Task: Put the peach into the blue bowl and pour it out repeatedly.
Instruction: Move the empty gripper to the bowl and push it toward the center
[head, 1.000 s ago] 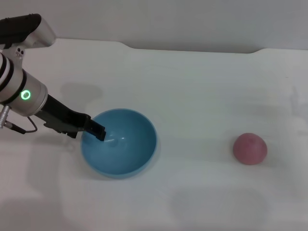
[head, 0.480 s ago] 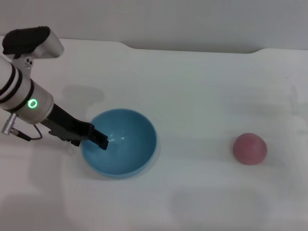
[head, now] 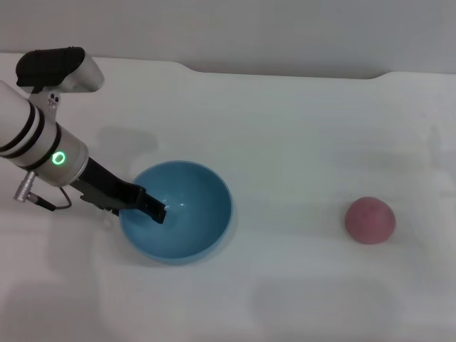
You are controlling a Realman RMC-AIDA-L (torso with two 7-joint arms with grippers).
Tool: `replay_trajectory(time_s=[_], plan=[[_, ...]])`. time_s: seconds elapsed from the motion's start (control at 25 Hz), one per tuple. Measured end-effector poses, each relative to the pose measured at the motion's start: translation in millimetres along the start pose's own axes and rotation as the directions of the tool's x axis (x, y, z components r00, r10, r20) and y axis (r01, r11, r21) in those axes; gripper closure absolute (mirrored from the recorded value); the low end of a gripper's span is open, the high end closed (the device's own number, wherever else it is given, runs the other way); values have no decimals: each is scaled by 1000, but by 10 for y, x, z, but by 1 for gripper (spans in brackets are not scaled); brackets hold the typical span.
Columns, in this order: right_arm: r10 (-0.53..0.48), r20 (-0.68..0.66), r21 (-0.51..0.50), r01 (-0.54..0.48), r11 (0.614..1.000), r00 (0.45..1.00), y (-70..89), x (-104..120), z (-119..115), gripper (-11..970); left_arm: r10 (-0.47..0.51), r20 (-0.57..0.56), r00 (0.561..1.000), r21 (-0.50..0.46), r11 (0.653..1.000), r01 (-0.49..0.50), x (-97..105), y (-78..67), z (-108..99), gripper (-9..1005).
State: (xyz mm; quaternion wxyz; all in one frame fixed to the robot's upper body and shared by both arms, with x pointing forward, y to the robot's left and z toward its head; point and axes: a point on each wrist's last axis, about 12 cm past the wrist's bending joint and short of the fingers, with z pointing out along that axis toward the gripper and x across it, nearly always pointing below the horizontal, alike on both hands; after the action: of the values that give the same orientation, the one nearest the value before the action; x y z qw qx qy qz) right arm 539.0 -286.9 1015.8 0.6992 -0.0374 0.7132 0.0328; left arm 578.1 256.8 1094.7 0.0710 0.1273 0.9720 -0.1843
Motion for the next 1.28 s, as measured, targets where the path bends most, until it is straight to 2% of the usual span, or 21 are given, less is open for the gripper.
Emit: replay_trajectory(time_s=[0.44, 1.0, 1.08, 1.12, 1.16, 1.2, 1.28], plan=[[7, 15, -1, -7, 1000, 1000, 5, -33, 34, 543, 57, 4, 998, 1, 998, -57, -45, -36, 9, 305], [23, 26, 18, -23, 1000, 999, -4, -58, 63, 551, 85, 1, 996, -7, 996, -85, -83, -71, 4, 907], [49, 28, 13, -49, 999, 998, 12, -64, 75, 552, 91, 8, 996, -8, 996, -91, -98, -81, -8, 989], [81, 30, 4, -82, 997, 996, 22, -76, 93, 553, 95, 19, 995, -12, 995, -95, -116, -87, -23, 990], [165, 28, -46, -163, 985, 986, 68, -111, 149, 553, 98, 34, 995, -15, 995, -98, -137, -92, -47, 990], [165, 28, -46, -163, 985, 986, 68, -111, 149, 554, 100, 51, 994, -19, 995, -99, -159, -96, -72, 991], [247, 8, -139, -244, 960, 969, 122, -180, 238, 555, 99, 79, 992, -18, 995, -98, -192, -107, -111, 993]])
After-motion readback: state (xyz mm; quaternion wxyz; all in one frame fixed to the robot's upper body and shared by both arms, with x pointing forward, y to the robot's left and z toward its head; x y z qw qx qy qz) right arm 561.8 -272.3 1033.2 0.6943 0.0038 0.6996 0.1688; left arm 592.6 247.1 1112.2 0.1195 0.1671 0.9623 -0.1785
